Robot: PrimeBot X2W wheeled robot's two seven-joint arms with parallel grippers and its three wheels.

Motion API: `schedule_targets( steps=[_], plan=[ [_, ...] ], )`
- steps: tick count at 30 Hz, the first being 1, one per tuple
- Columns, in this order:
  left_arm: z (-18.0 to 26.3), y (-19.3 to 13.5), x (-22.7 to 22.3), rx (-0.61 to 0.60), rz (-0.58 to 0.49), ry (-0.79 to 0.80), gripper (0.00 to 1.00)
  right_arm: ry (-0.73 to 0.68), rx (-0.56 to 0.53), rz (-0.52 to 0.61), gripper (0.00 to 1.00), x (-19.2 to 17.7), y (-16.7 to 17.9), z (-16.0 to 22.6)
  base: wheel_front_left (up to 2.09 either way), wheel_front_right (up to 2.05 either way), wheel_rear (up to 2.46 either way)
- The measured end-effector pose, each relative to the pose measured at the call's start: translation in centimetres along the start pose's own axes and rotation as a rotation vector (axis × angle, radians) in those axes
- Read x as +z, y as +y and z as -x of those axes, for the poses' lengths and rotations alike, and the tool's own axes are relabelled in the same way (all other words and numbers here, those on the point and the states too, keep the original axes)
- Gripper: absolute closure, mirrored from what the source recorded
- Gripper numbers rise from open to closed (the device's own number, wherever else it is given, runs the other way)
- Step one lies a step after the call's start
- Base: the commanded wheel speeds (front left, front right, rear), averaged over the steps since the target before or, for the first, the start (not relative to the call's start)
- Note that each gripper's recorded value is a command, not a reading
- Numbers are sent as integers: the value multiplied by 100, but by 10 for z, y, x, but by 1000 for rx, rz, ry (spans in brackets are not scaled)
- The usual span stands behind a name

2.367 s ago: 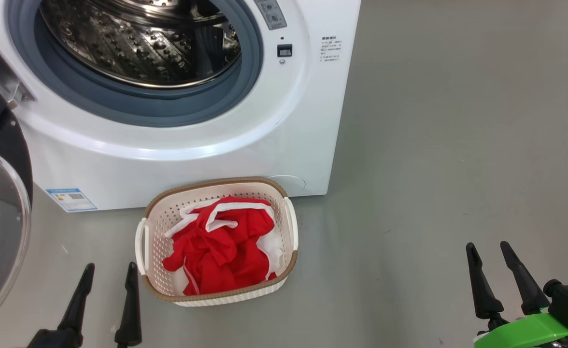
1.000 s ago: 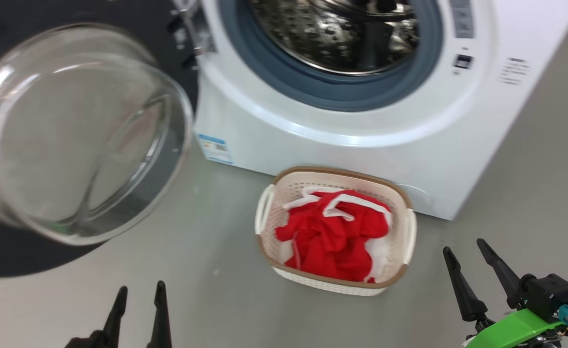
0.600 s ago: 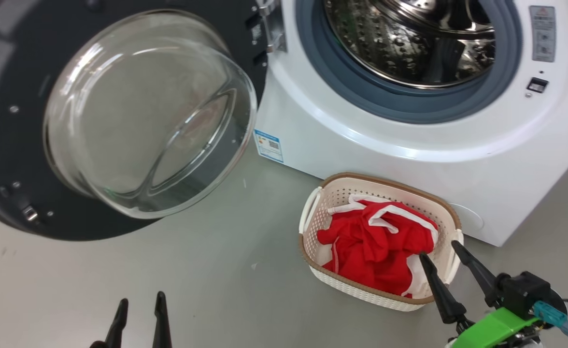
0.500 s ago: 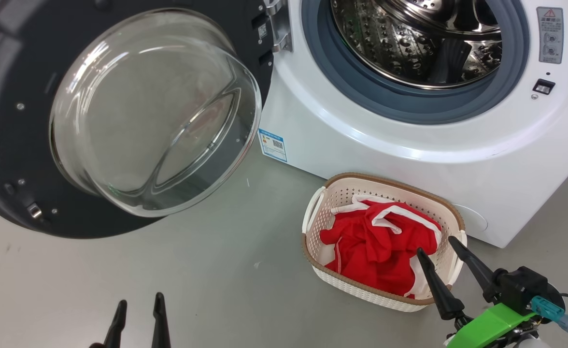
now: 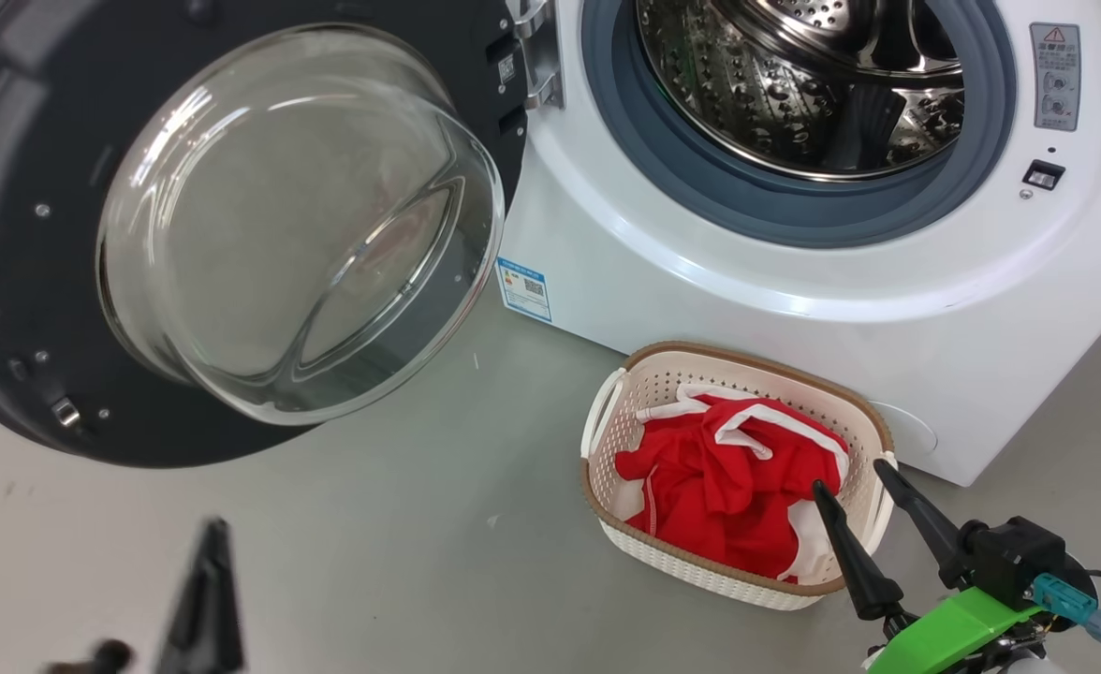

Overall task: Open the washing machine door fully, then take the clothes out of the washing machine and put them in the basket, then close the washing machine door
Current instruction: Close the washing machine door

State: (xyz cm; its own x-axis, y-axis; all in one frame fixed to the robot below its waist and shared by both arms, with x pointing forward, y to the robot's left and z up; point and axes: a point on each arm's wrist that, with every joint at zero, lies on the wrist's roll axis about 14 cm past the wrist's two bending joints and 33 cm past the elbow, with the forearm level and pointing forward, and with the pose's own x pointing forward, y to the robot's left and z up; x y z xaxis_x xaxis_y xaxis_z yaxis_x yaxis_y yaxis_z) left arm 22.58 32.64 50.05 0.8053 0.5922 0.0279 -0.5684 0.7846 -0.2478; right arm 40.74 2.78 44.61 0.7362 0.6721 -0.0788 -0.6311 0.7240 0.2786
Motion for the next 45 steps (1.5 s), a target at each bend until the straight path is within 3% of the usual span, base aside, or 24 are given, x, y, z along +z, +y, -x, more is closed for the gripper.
schedule_targets(
  steps=[3,4,7,12,19,21,26,32,45],
  plan=[
    [-9,3,28,-15,-18,-91,100,-3,-12,-8,0,0,0,3,0,0,0],
    [-20,6,65,-30,-37,-206,100,-1,-28,-19,0,-2,-2,8,0,0,0],
    [-35,9,120,-52,-71,-370,100,2,-55,-36,0,-5,-6,14,0,0,0],
    [-52,13,179,-91,-143,-523,100,-1,-75,-50,0,-7,-8,18,0,0,0],
    [-90,35,255,-77,-98,-667,100,1,-95,-65,0,-11,-15,19,0,0,0],
    [-104,49,265,-50,-44,-666,100,4,-102,-70,0,-13,-17,20,0,0,0],
    [-143,78,259,17,78,-539,100,11,-114,-79,0,-17,-23,20,0,0,0],
    [-184,88,217,56,247,-248,100,26,-119,-88,0,-24,-29,18,0,0,0],
    [-212,82,135,81,379,229,100,35,-137,-102,0,-32,-44,11,0,0,0]
  ],
)
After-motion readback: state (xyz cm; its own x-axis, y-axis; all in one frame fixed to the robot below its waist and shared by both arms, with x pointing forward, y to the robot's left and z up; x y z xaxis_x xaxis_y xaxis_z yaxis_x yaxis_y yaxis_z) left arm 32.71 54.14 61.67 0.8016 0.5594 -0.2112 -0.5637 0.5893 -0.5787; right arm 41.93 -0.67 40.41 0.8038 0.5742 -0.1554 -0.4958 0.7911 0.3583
